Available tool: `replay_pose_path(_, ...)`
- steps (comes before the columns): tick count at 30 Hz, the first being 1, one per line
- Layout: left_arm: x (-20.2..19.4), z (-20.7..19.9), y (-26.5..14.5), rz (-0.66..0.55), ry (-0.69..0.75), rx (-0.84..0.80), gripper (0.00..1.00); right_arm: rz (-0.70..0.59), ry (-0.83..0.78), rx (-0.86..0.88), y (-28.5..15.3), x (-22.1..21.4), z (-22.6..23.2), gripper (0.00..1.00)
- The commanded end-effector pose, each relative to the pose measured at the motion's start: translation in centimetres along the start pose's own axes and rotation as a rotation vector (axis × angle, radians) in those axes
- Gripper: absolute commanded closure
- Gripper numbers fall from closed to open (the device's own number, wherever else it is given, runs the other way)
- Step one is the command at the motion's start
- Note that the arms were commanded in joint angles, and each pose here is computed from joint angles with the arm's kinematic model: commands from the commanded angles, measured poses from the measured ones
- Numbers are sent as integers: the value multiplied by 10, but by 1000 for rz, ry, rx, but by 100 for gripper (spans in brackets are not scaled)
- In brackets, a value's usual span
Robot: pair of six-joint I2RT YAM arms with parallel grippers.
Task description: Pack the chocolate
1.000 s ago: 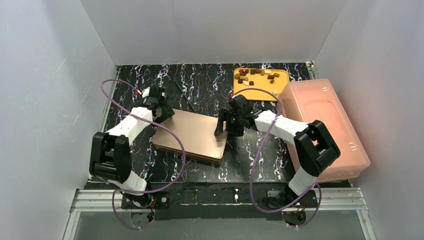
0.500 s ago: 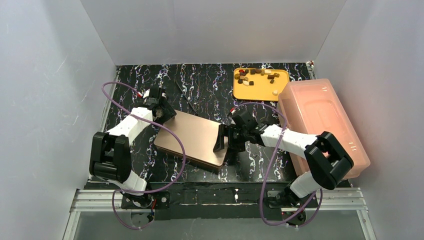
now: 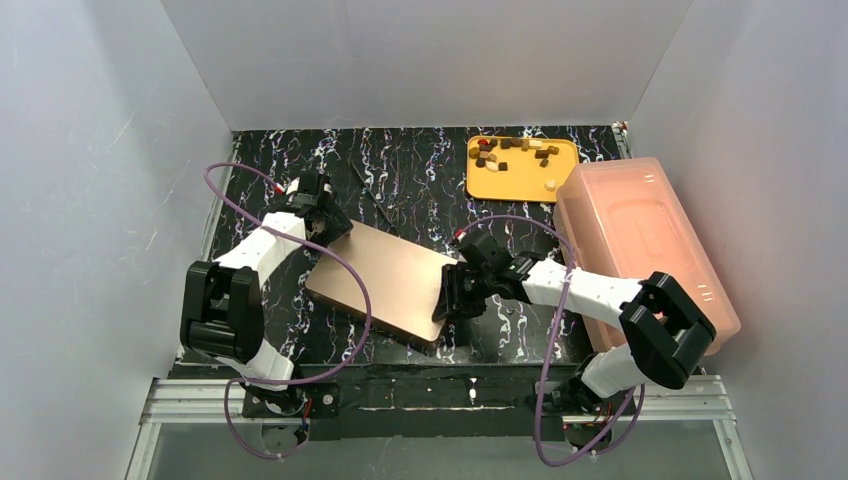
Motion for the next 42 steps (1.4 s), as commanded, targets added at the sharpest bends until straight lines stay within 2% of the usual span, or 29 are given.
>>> replay_pose_path(1,-41,20,7,222,30,111,38,95,-49,-174,22,-28,-31,51)
replay_pose_path(5,-35,19,5,219,37,102,38,45,-49,-148,8,-14,-22,28)
replay_pose_path(7,-31,19,3,214,42,97,38,-1,-31,-123,-6,0,-20,21)
replay_pose_path(13,-20,18,1,211,41,77,38,-156,115,-30,-40,58,-41,18)
replay_pose_path(17,-17,17,2,211,38,73,39,-168,122,-27,-32,85,-39,22)
replay_pose_path(22,-15,20,4,216,39,77,40,-151,160,-27,-16,89,-45,31)
replay_pose_path(28,-17,27,6,220,39,89,42,-100,224,-107,5,77,-66,53)
replay_pose_path(31,-13,30,3,204,36,85,42,-110,225,-127,4,78,-68,55)
replay_pose_path(35,4,27,-11,141,69,87,42,-143,194,-137,-9,94,-61,53)
replay_pose_path(37,32,17,-37,30,130,80,33,-183,169,-133,-27,114,-52,44)
replay_pose_path(39,59,-2,-76,-72,215,-26,19,-260,141,-114,-61,142,-35,25)
replay_pose_path(41,64,-17,-105,-92,297,-127,2,-327,101,-104,-94,163,-14,11)
replay_pose_path(42,59,-26,-122,-109,354,-169,2,-366,77,-83,-112,172,0,7)
Point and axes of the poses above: each gripper's point midway between its finger pads, its own y axis out along the fingers, its own z axis along the line the jaws close on, x = y × z, the point moved 8 cm from there along -y, back along the fingers, and after that the axes turned 4 degrees about -y, right-handed, at the moved point
